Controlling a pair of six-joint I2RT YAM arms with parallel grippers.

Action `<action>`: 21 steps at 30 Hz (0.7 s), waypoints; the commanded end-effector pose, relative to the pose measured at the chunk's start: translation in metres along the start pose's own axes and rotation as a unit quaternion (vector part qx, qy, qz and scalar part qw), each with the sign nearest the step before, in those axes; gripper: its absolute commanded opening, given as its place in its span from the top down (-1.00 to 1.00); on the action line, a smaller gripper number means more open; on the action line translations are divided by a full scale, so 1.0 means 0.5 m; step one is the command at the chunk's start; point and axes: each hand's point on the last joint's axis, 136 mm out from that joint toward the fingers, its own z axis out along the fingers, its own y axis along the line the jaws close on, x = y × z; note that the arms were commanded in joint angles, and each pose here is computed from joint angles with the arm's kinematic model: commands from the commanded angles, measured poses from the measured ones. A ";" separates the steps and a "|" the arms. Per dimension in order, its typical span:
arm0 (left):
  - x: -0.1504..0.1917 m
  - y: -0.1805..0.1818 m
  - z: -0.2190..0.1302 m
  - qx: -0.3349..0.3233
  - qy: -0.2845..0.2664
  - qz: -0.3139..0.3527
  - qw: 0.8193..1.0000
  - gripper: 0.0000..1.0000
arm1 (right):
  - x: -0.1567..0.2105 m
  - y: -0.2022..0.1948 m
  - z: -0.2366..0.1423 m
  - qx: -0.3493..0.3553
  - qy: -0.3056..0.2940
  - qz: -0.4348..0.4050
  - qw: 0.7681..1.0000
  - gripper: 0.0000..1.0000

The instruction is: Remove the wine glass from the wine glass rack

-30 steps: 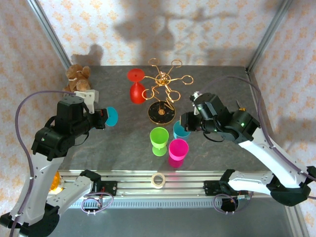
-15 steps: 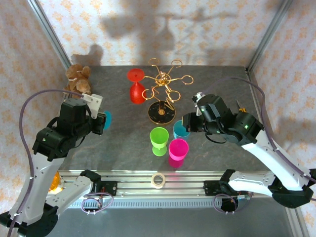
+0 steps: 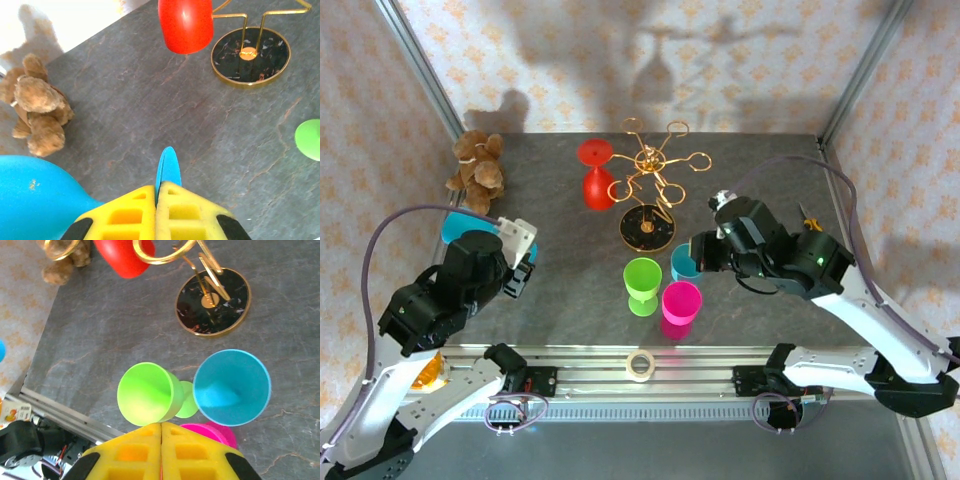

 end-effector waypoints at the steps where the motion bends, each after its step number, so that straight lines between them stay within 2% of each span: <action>1: 0.014 0.019 0.011 -0.049 0.015 0.058 0.997 1.00 | -0.020 0.000 -0.027 0.024 -0.039 -0.009 0.999 0.85; 6: 0.022 0.011 0.024 -0.083 0.021 0.137 0.987 1.00 | 0.001 0.010 -0.011 0.025 -0.035 -0.016 0.999 0.85; 12: 0.032 -0.008 0.041 -0.121 0.014 0.232 0.965 1.00 | 0.007 0.006 -0.008 0.014 -0.049 -0.008 0.999 0.85; 21: 0.062 -0.002 0.037 -0.170 -0.025 0.294 0.940 1.00 | -0.006 0.007 -0.017 0.016 -0.067 -0.021 0.997 0.85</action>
